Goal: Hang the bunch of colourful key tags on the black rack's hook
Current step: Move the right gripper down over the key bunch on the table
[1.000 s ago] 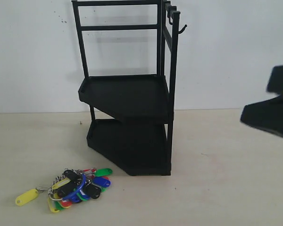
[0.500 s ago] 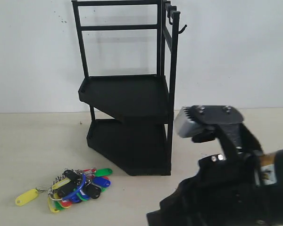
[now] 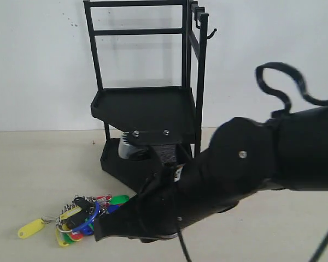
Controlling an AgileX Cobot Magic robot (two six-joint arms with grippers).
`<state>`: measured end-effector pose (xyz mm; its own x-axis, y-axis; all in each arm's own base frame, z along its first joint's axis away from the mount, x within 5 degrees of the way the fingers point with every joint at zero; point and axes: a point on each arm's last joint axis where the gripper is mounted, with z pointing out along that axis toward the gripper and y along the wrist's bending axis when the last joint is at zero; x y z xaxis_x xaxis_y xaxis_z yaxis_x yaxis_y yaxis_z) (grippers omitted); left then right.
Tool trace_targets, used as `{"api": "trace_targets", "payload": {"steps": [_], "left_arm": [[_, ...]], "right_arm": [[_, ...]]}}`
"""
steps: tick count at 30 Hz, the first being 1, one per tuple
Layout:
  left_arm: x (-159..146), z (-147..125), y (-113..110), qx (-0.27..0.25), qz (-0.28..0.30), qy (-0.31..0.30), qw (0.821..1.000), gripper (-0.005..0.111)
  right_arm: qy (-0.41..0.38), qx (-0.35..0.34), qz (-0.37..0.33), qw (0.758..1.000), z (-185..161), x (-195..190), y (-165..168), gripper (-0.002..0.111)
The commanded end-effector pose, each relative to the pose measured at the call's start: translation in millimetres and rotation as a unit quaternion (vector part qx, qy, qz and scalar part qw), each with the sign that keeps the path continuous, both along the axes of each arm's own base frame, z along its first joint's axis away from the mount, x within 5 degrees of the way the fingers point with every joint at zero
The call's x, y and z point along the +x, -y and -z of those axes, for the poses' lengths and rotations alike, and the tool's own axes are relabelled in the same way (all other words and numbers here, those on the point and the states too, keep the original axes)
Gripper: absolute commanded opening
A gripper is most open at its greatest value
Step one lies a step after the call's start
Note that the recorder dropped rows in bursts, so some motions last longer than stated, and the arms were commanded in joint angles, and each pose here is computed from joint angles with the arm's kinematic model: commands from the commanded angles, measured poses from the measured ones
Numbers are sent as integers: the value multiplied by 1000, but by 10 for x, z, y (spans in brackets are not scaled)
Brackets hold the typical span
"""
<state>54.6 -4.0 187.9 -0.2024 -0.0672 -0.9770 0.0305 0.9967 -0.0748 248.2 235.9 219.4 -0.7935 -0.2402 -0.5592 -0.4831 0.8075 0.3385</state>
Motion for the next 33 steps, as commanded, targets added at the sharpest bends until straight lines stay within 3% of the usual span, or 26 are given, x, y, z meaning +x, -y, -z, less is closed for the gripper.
{"api": "trace_targets", "payload": {"steps": [1, 6, 15, 33], "left_arm": [[1, 2, -3, 4, -2, 3, 1000, 4], [1, 2, -3, 4, -2, 3, 1000, 4], [1, 2, -3, 4, -2, 3, 1000, 4], [1, 2, -3, 4, -2, 3, 1000, 4]], "right_arm": [[-25, 17, -15, 999, 118, 154, -217, 0], [-49, 55, -7, 997, 286, 306, -416, 3], [-56, 99, 82, 990, 512, 583, -578, 33], [-67, 115, 129, 983, 880, 923, -831, 32]]}}
